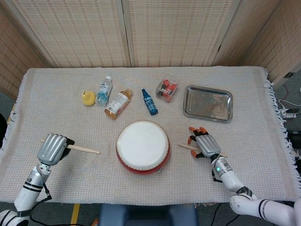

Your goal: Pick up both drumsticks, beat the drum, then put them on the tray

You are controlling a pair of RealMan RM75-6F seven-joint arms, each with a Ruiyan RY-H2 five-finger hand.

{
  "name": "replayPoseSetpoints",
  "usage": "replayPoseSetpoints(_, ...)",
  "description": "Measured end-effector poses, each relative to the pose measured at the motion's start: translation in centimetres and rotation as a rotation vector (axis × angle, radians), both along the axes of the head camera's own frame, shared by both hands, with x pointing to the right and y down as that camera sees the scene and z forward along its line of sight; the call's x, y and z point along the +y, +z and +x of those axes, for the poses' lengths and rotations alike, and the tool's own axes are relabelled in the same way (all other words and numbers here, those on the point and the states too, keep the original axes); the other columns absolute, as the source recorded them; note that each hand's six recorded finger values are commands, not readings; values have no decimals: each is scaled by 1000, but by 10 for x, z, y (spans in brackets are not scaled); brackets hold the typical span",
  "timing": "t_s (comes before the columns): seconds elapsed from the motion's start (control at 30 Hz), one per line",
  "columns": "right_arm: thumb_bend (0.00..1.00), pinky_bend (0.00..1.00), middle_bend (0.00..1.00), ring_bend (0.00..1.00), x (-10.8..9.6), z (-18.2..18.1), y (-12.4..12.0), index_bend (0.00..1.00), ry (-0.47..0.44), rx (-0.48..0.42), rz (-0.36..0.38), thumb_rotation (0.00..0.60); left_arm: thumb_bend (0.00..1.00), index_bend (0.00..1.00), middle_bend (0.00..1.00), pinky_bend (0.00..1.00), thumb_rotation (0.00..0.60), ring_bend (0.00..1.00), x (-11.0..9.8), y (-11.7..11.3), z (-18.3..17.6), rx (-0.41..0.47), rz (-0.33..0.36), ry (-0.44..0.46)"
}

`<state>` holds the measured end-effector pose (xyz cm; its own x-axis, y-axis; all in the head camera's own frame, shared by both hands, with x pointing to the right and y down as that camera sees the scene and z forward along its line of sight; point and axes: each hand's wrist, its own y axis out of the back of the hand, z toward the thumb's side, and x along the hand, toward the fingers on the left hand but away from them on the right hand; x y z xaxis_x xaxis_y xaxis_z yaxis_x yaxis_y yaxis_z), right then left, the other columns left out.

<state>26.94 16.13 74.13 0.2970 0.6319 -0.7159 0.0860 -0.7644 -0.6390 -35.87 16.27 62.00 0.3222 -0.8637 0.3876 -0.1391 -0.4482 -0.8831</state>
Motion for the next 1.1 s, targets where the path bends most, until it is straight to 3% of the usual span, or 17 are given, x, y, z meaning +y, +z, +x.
replayPoseSetpoints(0.23, 386, 0, 34, 0, 3, -2, 6, 436, -9, 5, 0, 600, 898, 1000, 1000, 1000, 600, 1000, 0, 1, -1, 1, -7, -4)
replayPoseSetpoints(0.67, 435, 0, 94, 0, 7, -6, 8, 579, -2, -29, 37, 600, 894, 1000, 1000, 1000, 600, 1000, 1, 2, -5, 0, -15, -16)
replayPoseSetpoints(0.97, 443, 49, 160, 2, -1, -6, -10, 638, 79, -141, 59, 600, 892, 1000, 1000, 1000, 600, 1000, 1, 0, -9, 2, -13, -31)
replayPoseSetpoints(1.1, 443, 80, 187, 21, -7, 3, -27, 651, 225, -281, 33, 600, 892, 1000, 1000, 1000, 600, 1000, 1, -4, -11, 7, -9, -44)
